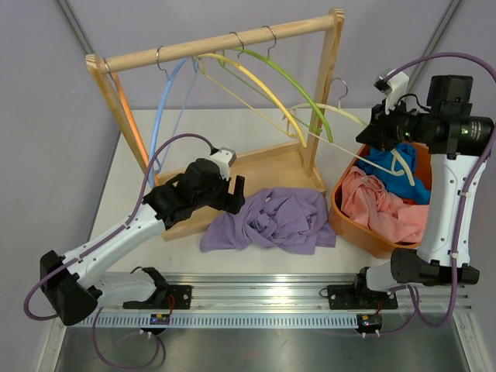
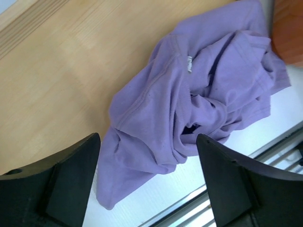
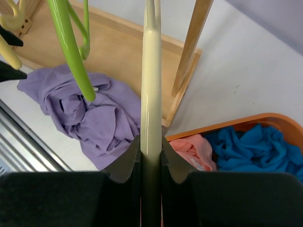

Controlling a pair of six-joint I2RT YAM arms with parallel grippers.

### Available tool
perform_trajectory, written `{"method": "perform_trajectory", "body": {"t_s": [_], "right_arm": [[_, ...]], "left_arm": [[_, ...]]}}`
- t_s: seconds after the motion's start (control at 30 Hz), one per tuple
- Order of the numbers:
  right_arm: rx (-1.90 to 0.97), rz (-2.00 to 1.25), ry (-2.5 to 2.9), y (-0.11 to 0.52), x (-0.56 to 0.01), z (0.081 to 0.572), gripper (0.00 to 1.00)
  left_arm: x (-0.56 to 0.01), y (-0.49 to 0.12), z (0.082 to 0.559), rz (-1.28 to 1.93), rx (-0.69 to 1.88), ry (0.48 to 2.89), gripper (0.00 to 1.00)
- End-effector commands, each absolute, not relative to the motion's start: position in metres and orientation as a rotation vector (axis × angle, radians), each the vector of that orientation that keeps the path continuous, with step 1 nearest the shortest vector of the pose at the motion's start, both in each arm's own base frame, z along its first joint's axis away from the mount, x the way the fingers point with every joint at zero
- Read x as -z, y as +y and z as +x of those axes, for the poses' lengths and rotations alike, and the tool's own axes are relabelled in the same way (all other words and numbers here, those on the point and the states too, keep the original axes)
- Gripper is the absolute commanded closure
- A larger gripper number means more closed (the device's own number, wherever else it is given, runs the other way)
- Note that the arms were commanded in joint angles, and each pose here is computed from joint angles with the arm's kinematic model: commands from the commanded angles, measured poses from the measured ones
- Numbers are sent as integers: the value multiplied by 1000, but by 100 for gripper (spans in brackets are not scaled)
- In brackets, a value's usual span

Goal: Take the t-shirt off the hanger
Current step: Hang the hanger back to the clothesline with the right arm

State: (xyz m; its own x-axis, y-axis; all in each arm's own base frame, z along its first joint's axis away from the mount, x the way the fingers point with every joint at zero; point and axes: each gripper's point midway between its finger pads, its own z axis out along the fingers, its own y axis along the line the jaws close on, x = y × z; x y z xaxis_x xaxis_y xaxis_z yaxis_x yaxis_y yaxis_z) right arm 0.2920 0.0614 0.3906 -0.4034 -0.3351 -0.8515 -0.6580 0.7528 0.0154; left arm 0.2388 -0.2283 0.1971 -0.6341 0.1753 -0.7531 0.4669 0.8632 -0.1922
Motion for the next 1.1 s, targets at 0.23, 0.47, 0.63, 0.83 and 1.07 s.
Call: {"method": "perform_trajectory", "body": {"t_s": [0.23, 0.47, 0.63, 0.83, 1.07], "right_arm": [[-399, -768, 1823, 85, -457, 329, 100], [-384, -664, 1751, 118, -489, 363, 100], [-351, -615, 1703, 122, -503, 382, 100], [-347, -555, 1668, 122, -513, 396, 100], [-401, -555, 1610, 133, -529, 394, 100]], "left_arm": [[-249, -254, 217, 614, 754, 2044, 1], [-256, -250, 209, 614, 777, 2019, 1], [-256, -245, 206, 600, 778, 2017, 1], [-253, -245, 205, 596, 781, 2021, 1], [-250, -244, 202, 604, 789, 2025, 1]]}}
